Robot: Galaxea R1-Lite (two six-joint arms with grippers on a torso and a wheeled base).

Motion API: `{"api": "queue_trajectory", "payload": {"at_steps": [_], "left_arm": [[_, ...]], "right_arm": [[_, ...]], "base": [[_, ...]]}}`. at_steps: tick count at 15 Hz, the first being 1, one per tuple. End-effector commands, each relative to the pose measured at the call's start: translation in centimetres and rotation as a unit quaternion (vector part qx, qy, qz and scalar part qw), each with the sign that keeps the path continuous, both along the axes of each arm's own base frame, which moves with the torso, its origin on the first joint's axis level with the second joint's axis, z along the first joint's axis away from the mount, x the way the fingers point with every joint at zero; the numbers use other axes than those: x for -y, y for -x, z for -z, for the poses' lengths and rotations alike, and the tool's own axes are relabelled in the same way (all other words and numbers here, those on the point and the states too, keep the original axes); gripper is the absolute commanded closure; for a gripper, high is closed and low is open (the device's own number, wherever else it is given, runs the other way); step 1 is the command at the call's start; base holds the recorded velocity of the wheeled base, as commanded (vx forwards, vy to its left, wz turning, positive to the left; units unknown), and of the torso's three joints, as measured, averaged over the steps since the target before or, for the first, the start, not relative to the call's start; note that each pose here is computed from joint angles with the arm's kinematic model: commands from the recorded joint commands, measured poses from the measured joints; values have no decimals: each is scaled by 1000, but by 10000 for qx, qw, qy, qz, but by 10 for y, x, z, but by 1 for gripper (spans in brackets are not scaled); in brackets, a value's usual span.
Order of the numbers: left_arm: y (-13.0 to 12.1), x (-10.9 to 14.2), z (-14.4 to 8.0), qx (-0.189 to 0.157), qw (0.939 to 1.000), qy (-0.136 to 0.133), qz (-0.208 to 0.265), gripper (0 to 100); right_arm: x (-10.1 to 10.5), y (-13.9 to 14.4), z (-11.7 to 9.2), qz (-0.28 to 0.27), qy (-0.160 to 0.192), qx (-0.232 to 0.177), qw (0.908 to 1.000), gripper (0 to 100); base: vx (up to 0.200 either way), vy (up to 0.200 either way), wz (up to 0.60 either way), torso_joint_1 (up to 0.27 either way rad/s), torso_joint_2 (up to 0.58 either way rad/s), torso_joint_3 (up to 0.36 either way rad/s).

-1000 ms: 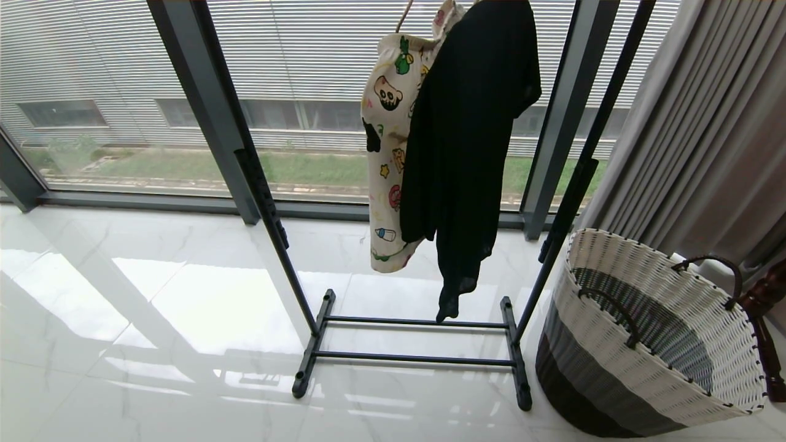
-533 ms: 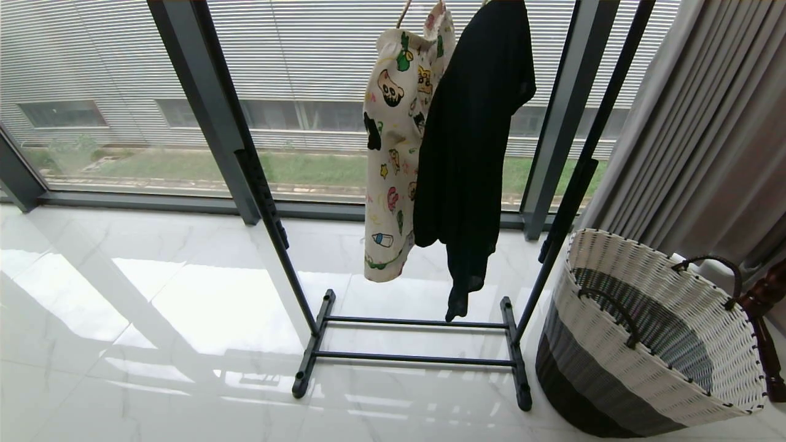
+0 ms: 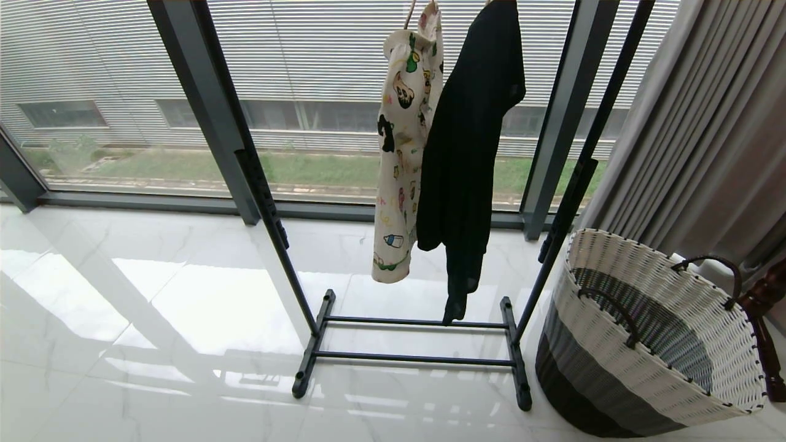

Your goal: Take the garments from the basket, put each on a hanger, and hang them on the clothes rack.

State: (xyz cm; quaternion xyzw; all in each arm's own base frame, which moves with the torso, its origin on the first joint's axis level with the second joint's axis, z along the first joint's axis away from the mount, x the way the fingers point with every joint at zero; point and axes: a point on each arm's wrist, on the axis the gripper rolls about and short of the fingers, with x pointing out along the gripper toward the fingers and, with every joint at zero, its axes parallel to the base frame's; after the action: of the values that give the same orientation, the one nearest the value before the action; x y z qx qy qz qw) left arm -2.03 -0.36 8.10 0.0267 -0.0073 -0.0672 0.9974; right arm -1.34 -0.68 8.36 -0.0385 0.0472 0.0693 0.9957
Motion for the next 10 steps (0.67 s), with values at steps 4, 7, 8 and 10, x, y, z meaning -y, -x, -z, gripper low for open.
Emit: {"api": "queue_trajectory", "payload": {"at_steps": [4, 7, 8, 10], "left_arm": [[3, -4, 5, -109, 9974, 118, -704, 0], [3, -4, 5, -114, 9972, 210, -704, 0], [3, -4, 6, -125, 9972, 248, -697, 0], [3, -4, 6, -125, 9971, 248, -704, 0]], "right_arm": [[-3, -6, -2, 936, 260, -450, 9943, 0], [-3, 7, 1, 1206, -31, 284, 9923, 0], [-4, 11, 2, 1215, -126, 526, 9911, 0], [-5, 11, 3, 1133, -554, 537, 9906, 0]], "base": [[0, 0, 0, 0, 0, 0], [0, 0, 0, 0, 0, 0], [0, 0, 0, 0, 0, 0], [0, 0, 0, 0, 0, 0]]}}
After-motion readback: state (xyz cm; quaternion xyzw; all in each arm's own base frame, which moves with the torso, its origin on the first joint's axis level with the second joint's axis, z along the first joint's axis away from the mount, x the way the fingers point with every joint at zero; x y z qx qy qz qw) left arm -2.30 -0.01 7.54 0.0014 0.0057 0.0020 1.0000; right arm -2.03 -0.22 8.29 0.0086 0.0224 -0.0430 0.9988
